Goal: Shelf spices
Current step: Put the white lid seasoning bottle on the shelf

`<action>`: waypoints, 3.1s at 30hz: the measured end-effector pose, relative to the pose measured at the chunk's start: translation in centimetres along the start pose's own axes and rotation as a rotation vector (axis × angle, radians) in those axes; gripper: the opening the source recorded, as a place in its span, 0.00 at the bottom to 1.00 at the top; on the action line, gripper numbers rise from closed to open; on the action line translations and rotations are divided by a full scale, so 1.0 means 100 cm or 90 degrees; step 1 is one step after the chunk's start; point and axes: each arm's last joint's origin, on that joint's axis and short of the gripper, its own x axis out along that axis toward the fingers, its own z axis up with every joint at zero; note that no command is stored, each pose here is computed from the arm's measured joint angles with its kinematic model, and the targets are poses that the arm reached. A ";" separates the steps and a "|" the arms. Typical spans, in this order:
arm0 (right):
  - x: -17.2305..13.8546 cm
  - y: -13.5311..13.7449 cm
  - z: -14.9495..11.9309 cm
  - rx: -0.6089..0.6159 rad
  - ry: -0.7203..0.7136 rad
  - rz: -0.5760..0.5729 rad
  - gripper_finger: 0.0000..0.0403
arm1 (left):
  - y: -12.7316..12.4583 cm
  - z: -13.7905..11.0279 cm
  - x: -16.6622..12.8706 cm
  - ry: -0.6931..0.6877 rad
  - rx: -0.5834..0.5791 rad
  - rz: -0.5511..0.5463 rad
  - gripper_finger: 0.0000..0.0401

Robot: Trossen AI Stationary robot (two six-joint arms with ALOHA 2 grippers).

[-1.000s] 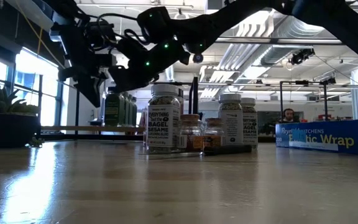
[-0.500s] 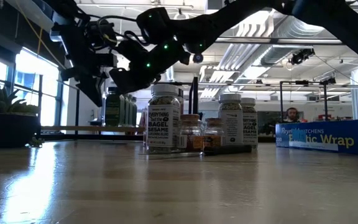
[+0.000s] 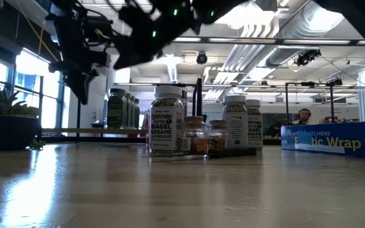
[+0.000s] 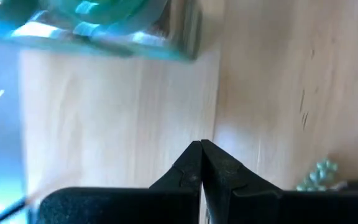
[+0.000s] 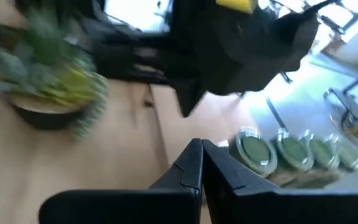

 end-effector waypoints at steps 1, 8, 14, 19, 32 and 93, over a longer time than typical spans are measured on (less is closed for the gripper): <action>-0.009 0.003 0.008 -0.008 -0.009 0.007 0.00 | -0.002 -0.001 -0.006 -0.006 -0.009 0.007 0.00; -0.072 0.020 0.055 -0.028 -0.074 0.047 0.00 | -0.023 -0.005 -0.047 -0.218 -0.011 -0.099 0.00; -0.107 0.036 0.073 -0.039 -0.102 0.077 0.00 | -0.033 -0.012 -0.070 -0.307 -0.025 -0.108 0.00; -0.120 0.040 0.084 -0.069 -0.145 0.076 0.00 | -0.035 -0.016 -0.078 -0.339 -0.045 -0.097 0.00; -0.109 0.033 0.068 -0.029 -0.059 0.086 0.00 | -0.040 -0.013 -0.082 -0.356 -0.114 -0.129 0.00; -0.060 0.082 -0.048 0.248 0.501 0.145 0.76 | -0.040 -0.012 -0.082 -0.355 -0.110 -0.126 0.00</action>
